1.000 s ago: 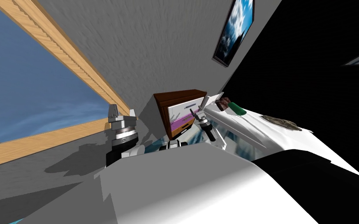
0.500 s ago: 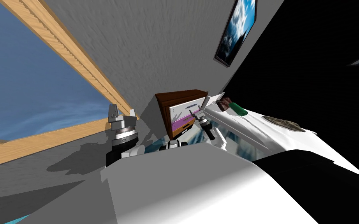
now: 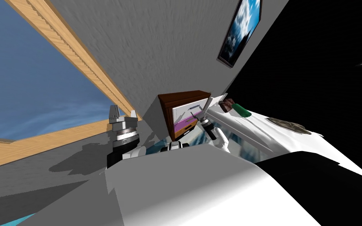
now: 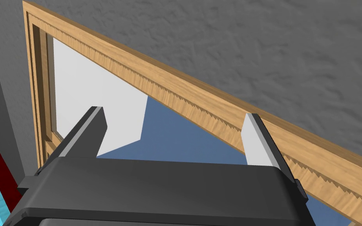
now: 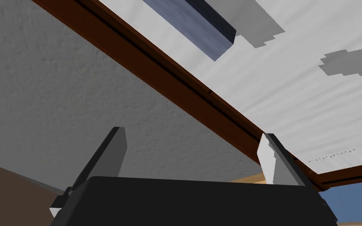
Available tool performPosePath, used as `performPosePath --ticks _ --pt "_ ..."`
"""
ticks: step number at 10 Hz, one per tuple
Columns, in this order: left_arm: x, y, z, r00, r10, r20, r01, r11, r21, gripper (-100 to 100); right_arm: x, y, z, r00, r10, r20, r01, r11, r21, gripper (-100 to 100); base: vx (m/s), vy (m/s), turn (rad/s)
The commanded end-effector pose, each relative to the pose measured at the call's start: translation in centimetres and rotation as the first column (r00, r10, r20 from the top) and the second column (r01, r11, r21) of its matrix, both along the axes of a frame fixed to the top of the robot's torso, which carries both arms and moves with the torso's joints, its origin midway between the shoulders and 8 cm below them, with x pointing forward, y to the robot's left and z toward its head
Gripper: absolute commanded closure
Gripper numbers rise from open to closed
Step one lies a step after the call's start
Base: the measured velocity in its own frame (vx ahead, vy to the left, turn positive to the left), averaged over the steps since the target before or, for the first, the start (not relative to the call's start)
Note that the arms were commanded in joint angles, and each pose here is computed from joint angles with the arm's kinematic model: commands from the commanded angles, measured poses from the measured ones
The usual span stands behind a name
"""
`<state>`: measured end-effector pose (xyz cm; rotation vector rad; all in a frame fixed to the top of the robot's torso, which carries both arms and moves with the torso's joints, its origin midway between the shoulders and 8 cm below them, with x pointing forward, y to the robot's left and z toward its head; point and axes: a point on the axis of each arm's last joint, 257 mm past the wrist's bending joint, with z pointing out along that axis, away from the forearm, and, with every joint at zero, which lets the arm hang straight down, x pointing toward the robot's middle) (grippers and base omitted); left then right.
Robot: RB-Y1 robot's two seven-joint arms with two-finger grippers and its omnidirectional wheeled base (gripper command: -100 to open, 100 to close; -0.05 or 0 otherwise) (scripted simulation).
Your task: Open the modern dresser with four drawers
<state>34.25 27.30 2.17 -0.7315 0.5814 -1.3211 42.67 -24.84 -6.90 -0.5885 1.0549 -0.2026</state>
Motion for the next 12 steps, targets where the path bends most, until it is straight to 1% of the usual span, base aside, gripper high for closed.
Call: performPosePath --ticks 1,2,3,4,6,7,9,10,12 --pt "0.0 0.0 0.0 1.0 0.0 0.0 0.0 1.0 0.0 0 0.9 -0.8 -1.2 0.999 -0.047 0.019 0.05 0.984 -0.169 -100 0.002 0.031 0.038" --pt "0.0 0.0 0.0 1.0 0.0 0.0 0.0 1.0 0.0 0 0.9 -0.7 -1.3 0.998 -0.054 0.027 0.058 0.979 -0.193 -100 0.003 0.026 0.008" --pt "0.0 0.0 0.0 1.0 0.0 0.0 0.0 1.0 0.0 0 1.3 -1.1 -1.9 0.997 -0.072 0.038 0.079 0.96 -0.27 -100 0.005 0.023 0.015" --pt "0.0 0.0 0.0 1.0 0.0 0.0 0.0 1.0 0.0 0 1.3 -1.1 -1.9 0.996 -0.074 0.042 0.082 0.957 -0.277 -100 0.005 0.018 0.012" --pt "0.0 0.0 0.0 1.0 0.0 0.0 0.0 1.0 0.0 0 2.1 -2.0 -2.9 0.993 -0.101 0.067 0.12 0.901 -0.416 -100 0.006 0.025 0.025" --pt "0.0 0.0 0.0 1.0 0.0 0.0 0.0 1.0 0.0 0 2.1 -2.0 -2.9 0.992 -0.104 0.075 0.126 0.895 -0.429 -100 0.003 0.022 0.01" --pt "0.0 0.0 0.0 1.0 0.0 0.0 0.0 1.0 0.0 0 2.7 -2.9 -3.8 0.987 -0.121 0.104 0.158 0.821 -0.549 -100 0.001 0.024 0.018" --pt "0.0 0.0 0.0 1.0 0.0 0.0 0.0 1.0 0.0 0 2.7 -2.9 -3.8 0.987 -0.121 0.109 0.161 0.816 -0.555 -100 0.004 0.017 0.011" --pt "0.0 0.0 0.0 1.0 0.0 0.0 0.0 1.0 0.0 0 3.3 -3.7 -4.4 0.982 -0.128 0.14 0.189 0.734 -0.652 -100 0.004 0.018 0.019"
